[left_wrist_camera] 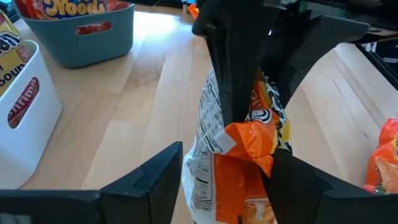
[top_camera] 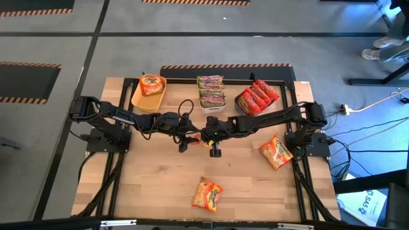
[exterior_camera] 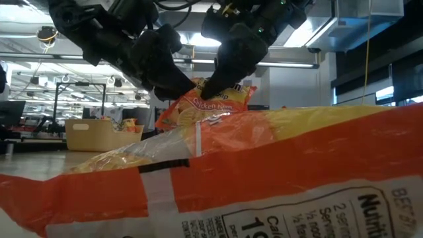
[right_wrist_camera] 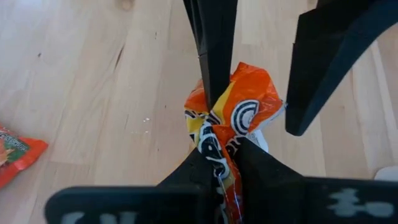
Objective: Sort Maruchan noodles
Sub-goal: Put the orange noodle pack into the yellow bin
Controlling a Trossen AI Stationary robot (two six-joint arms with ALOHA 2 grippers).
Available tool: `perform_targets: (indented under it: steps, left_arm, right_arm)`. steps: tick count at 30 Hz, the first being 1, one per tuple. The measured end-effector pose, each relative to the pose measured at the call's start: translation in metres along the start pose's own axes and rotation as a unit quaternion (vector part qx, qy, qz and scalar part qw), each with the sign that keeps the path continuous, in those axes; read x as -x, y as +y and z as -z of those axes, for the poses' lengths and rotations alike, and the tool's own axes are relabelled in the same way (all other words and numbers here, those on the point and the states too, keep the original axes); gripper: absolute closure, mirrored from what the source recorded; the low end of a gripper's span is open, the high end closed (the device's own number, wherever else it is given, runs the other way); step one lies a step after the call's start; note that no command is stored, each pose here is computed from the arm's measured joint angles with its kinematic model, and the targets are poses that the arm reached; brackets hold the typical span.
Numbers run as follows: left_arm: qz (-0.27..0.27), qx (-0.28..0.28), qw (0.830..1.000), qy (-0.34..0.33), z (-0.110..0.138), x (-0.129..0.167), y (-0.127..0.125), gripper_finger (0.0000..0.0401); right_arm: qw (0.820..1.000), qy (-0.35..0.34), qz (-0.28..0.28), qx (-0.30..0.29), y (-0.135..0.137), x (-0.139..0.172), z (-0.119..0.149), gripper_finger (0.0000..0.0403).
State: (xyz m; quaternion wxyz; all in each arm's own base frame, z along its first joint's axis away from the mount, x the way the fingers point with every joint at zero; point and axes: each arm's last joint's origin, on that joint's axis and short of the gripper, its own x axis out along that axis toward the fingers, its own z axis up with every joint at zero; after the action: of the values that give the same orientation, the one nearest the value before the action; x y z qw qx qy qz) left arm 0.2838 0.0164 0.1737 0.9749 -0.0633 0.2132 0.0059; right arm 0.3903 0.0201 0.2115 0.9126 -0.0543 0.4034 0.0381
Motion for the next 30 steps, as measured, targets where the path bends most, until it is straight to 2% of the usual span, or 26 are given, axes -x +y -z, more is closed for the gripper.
perform_targets:
  steps: [12,15,23,30]
  left_arm:
    - [0.001,-0.011,1.0,0.0,0.0,0.0001,-0.0002,0.0282]
    - [0.002,-0.012,1.0,0.0,0.0,0.0001,-0.0003,0.0308]
    - [0.01,-0.016,1.0,0.0,-0.0002,0.0001,-0.0006,0.0391]
    - [0.009,-0.025,1.0,-0.003,-0.0008,0.0002,-0.0006,0.0398]
  right_arm:
    - [1.0,-0.003,0.002,-0.004,-0.0004,0.0,-0.0005,0.0363]
    - [1.0,-0.003,0.002,-0.005,-0.0004,0.0,-0.0005,0.0333]
    - [1.0,-0.006,-0.001,-0.005,0.0,0.0,-0.0011,0.0223]
    - [1.0,0.013,-0.004,-0.016,-0.0004,0.0073,-0.0092,0.0181]
